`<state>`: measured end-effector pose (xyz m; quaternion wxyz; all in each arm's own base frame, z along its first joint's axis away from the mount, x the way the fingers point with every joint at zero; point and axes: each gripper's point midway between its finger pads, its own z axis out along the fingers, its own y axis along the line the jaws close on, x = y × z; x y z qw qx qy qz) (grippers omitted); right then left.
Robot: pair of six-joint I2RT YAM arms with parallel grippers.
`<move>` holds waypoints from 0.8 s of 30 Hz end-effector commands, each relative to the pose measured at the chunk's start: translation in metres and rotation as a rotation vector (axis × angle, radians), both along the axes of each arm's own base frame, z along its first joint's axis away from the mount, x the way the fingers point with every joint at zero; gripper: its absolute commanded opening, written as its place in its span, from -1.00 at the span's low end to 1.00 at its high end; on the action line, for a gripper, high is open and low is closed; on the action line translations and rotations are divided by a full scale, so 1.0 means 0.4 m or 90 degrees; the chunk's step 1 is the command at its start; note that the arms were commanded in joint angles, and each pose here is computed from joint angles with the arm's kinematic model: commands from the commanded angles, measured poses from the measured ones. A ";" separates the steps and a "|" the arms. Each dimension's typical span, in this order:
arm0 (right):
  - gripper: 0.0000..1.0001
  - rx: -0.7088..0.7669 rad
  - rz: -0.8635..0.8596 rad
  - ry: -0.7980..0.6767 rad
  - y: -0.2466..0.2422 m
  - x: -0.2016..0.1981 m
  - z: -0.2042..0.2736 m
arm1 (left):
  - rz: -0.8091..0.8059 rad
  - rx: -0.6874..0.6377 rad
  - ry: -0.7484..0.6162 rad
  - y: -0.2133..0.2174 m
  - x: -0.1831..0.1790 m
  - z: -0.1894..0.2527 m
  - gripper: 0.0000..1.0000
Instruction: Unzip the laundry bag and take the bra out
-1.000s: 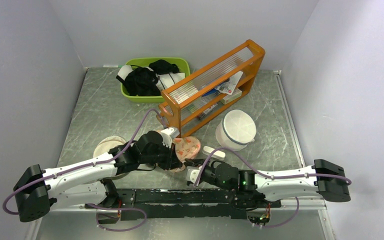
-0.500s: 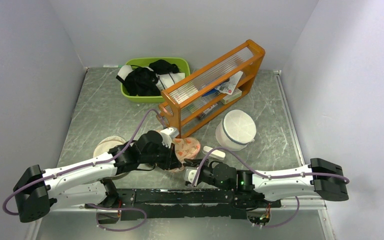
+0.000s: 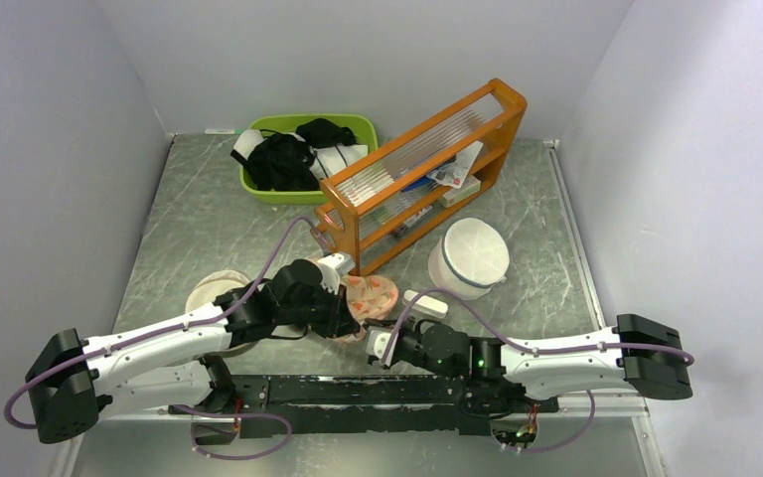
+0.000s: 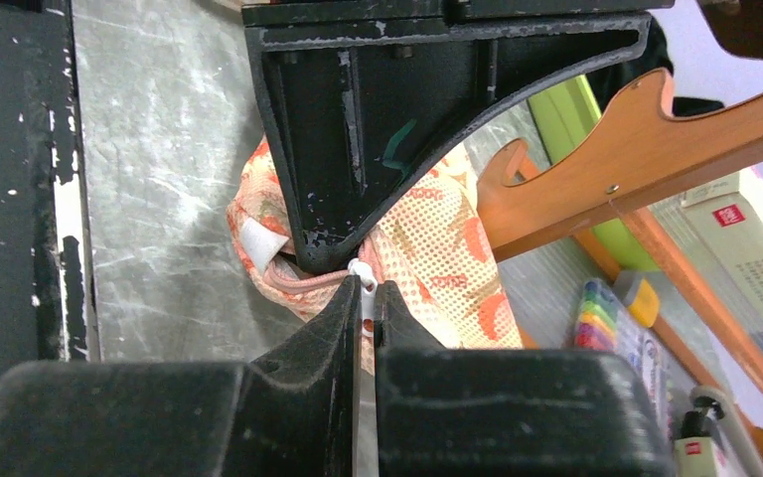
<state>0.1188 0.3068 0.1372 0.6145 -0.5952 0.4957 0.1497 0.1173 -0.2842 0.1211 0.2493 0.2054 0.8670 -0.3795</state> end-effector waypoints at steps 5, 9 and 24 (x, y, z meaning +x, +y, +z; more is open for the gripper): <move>-1.00 0.027 -0.058 0.175 0.014 -0.018 -0.022 | 0.016 0.012 -0.045 0.010 0.034 0.025 -0.86; -1.00 0.047 -0.109 0.260 0.001 -0.022 -0.036 | 0.013 0.044 -0.056 0.026 0.039 0.019 -0.86; -1.00 0.099 -0.348 0.452 -0.084 0.001 -0.130 | 0.032 0.088 -0.089 0.084 0.044 0.032 -0.86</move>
